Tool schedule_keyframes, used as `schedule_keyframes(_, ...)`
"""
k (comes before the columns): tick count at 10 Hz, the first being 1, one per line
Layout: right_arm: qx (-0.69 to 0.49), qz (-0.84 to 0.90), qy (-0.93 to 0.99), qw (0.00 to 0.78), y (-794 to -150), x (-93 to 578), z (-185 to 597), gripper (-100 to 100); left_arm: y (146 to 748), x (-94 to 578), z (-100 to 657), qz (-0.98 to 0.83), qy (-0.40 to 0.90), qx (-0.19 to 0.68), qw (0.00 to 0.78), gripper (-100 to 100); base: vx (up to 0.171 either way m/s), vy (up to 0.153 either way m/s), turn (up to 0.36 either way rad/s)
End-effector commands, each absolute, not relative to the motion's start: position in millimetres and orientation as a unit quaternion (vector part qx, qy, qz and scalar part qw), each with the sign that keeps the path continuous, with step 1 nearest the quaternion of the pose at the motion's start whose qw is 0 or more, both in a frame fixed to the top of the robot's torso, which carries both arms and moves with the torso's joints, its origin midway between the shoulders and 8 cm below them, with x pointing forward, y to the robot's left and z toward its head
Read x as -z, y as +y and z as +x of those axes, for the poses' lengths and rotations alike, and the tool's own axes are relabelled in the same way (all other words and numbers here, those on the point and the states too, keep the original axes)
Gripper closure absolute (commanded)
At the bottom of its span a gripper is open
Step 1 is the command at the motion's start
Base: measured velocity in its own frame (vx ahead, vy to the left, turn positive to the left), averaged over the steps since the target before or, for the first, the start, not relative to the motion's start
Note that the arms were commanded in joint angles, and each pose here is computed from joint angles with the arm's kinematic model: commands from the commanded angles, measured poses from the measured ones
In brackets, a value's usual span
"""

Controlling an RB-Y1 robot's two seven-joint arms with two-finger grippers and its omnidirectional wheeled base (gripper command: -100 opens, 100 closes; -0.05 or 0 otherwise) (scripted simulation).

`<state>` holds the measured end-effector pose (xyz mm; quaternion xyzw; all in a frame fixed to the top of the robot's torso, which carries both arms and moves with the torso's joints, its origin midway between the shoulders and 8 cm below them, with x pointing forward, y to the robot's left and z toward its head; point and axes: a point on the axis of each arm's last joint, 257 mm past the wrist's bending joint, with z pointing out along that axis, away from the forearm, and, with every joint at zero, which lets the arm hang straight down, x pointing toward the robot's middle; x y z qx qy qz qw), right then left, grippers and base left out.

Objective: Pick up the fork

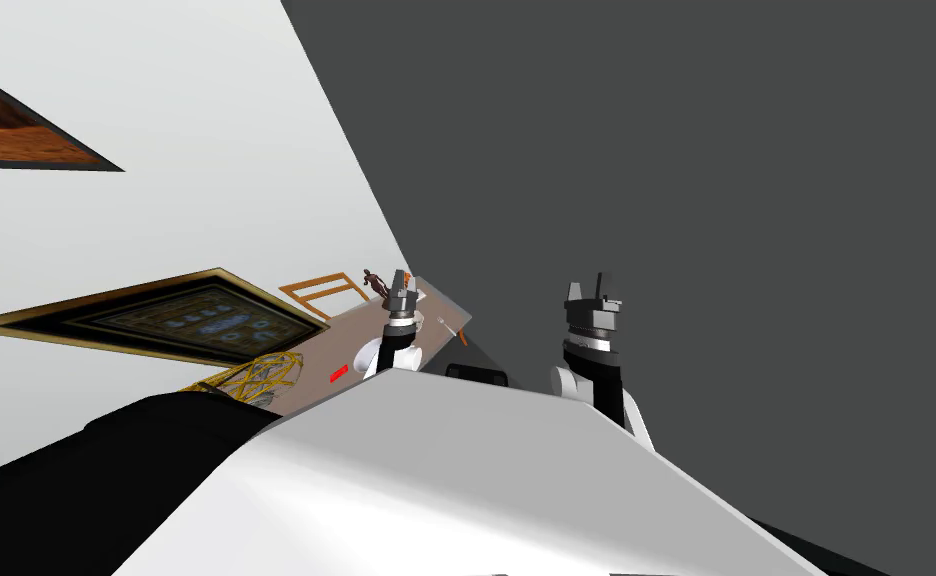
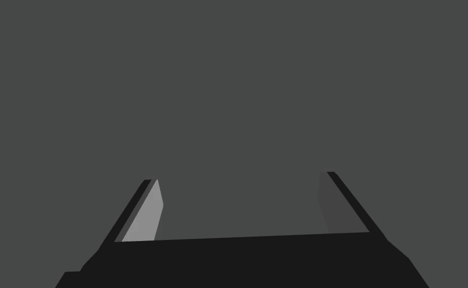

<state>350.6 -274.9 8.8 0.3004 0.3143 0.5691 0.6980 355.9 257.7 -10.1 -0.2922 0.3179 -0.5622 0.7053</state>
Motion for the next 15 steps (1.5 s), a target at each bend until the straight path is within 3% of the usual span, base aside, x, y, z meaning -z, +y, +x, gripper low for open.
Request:
schedule_keyframes(1, -0.569, 0.3, 0.314, 0.698, -275, -9, 351, 0, 255, 25, 366, -0.297, 0.34, 0.56, 0.695, -100, -0.057, -0.066, -0.087)
schedule_keyframes(4, -0.569, 0.3, 0.314, 0.698, -275, -9, 351, 0, 255, 55, 384, -0.313, 0.376, 0.549, 0.678, -100, -0.078, -0.08, -0.075)
schedule_keyframes(15, -0.569, 0.3, 0.314, 0.698, -275, -9, 351, 0, 280, 208, 447, -0.393, 0.533, 0.447, 0.601, -100, -0.018, -0.012, -0.086)
